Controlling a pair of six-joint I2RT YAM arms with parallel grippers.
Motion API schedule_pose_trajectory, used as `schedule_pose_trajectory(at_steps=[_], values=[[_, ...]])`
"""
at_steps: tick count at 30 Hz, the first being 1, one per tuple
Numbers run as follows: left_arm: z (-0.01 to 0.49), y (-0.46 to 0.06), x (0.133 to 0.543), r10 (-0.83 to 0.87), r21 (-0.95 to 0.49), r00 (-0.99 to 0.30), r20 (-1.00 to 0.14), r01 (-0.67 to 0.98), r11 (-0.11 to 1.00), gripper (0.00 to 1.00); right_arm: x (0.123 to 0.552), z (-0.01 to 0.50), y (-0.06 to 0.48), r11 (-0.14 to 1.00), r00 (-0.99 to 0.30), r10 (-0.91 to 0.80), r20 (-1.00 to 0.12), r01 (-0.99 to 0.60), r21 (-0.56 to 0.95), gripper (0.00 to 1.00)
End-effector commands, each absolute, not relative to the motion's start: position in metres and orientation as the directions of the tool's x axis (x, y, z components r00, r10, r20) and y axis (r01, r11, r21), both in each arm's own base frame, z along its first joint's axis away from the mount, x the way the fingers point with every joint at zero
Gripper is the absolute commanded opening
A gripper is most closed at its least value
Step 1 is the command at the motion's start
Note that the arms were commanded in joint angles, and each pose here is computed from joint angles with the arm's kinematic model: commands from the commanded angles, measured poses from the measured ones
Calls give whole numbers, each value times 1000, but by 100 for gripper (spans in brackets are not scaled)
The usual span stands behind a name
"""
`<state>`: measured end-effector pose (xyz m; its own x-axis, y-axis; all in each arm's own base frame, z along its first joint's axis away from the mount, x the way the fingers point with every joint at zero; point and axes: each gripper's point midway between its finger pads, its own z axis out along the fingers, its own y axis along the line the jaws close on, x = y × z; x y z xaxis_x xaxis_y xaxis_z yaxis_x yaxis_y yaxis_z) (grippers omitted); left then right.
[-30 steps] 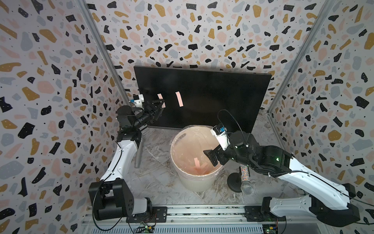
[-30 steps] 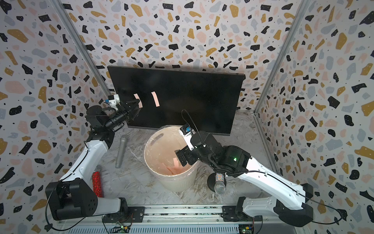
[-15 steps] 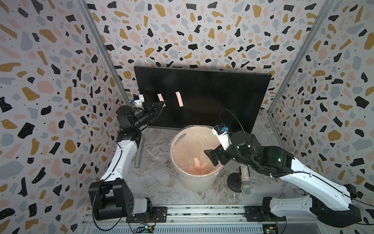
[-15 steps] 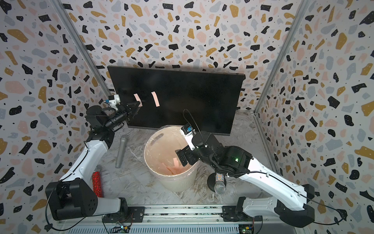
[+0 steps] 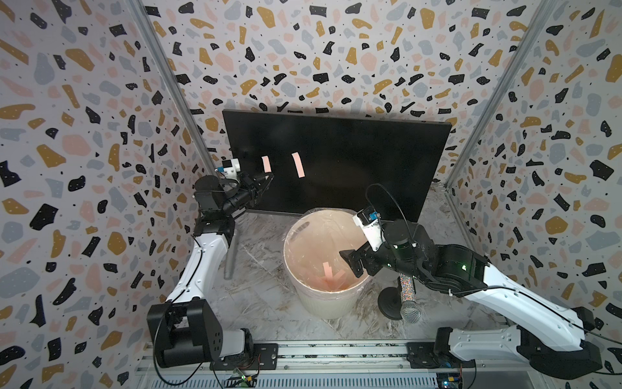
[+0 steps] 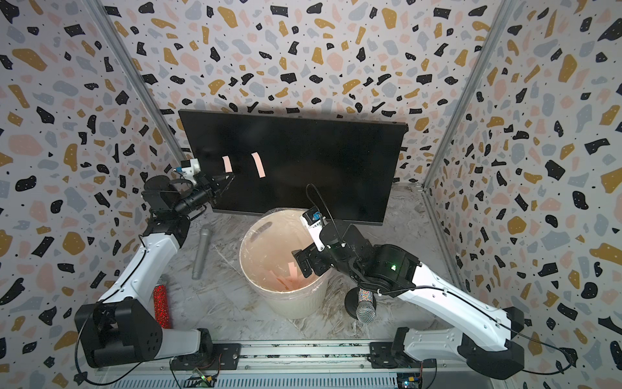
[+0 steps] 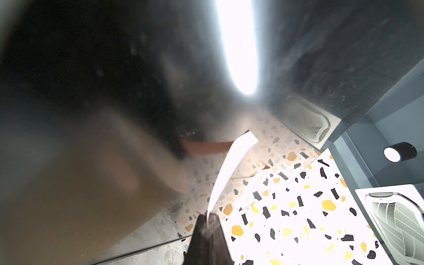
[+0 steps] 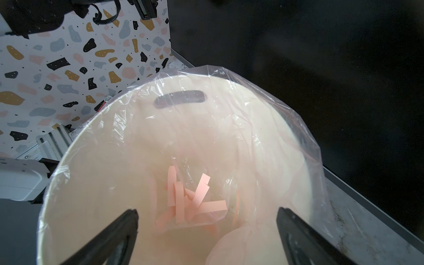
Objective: Remove the sticky note from the monitor
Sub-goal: Tear off the sticky note from the monitor, then place the sticky note in the trash bin.
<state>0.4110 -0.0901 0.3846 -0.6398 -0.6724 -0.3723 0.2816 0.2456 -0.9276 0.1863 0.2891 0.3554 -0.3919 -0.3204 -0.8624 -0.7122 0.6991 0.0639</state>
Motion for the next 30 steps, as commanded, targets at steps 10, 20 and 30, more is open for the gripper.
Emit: schedule_pose_trajectory(at_steps=[10, 20, 30], values=[[399, -95, 389, -640, -888, -617, -458, 351, 297, 0, 184, 370, 283, 702, -383, -269, -884, -706, 93, 100], [395, -99, 371, -617, -883, -632, -469, 352, 310, 0, 185, 372, 281, 707, -376, -264, -888, -702, 86, 100], [391, -123, 327, -539, -860, -671, -509, 377, 343, 0, 186, 370, 279, 714, -371, -273, -888, -696, 71, 100]])
